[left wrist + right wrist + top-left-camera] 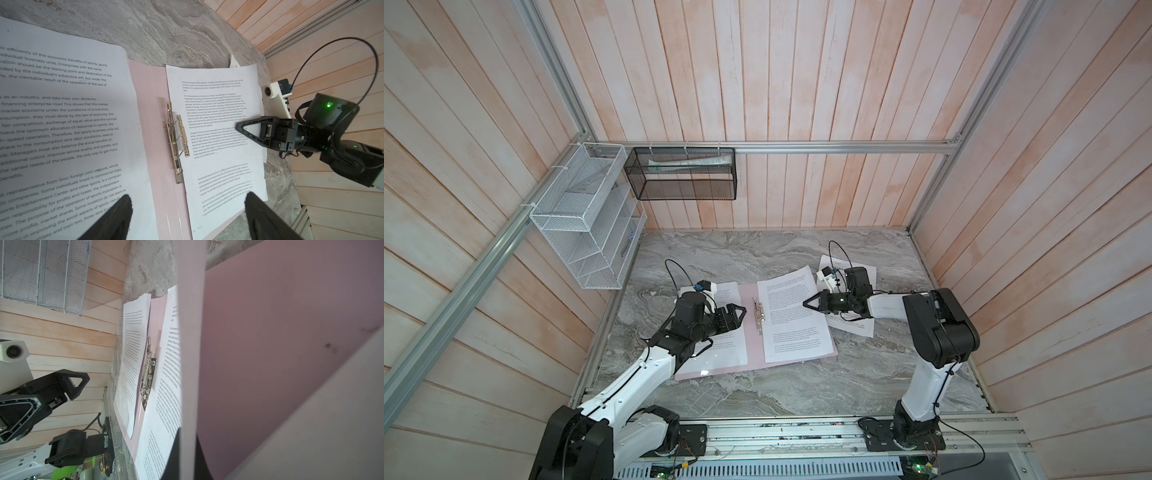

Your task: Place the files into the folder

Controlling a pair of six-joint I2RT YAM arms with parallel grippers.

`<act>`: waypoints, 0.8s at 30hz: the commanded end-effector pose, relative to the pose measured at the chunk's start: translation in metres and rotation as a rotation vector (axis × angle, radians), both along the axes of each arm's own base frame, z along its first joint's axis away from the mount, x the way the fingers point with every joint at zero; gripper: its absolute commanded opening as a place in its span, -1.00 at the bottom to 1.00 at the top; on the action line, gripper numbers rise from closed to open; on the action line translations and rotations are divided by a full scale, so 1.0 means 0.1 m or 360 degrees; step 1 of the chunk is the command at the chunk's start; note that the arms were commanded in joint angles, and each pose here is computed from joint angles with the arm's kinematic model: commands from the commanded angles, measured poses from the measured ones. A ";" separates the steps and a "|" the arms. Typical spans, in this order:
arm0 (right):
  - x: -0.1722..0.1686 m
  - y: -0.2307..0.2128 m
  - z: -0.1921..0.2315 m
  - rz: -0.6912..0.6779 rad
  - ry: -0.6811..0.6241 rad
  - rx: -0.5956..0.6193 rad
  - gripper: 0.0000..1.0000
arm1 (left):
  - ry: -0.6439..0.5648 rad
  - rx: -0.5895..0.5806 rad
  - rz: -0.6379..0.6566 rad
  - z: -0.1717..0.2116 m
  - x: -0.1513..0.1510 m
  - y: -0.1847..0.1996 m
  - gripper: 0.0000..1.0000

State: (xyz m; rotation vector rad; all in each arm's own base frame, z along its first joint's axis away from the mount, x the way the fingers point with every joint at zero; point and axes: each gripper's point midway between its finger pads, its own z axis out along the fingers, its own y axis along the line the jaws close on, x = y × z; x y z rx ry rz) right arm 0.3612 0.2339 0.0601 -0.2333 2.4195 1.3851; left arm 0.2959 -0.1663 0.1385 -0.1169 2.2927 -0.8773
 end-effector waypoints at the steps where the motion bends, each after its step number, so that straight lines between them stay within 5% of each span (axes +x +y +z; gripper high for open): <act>1: -0.03 -0.01 0.09 0.0062 -0.0028 0.0025 -1.00 | -0.0023 0.0006 -0.0025 -0.04 -0.01 0.00 0.74; 20: -0.02 0.13 -0.03 0.0140 0.0029 -0.0002 -1.00 | 0.0012 0.0019 -0.0037 -0.14 0.00 -0.01 0.74; 24: -0.03 0.10 -0.05 0.0090 0.0030 -0.0051 -0.35 | 0.0008 0.0022 -0.0032 -0.13 0.00 -0.01 0.74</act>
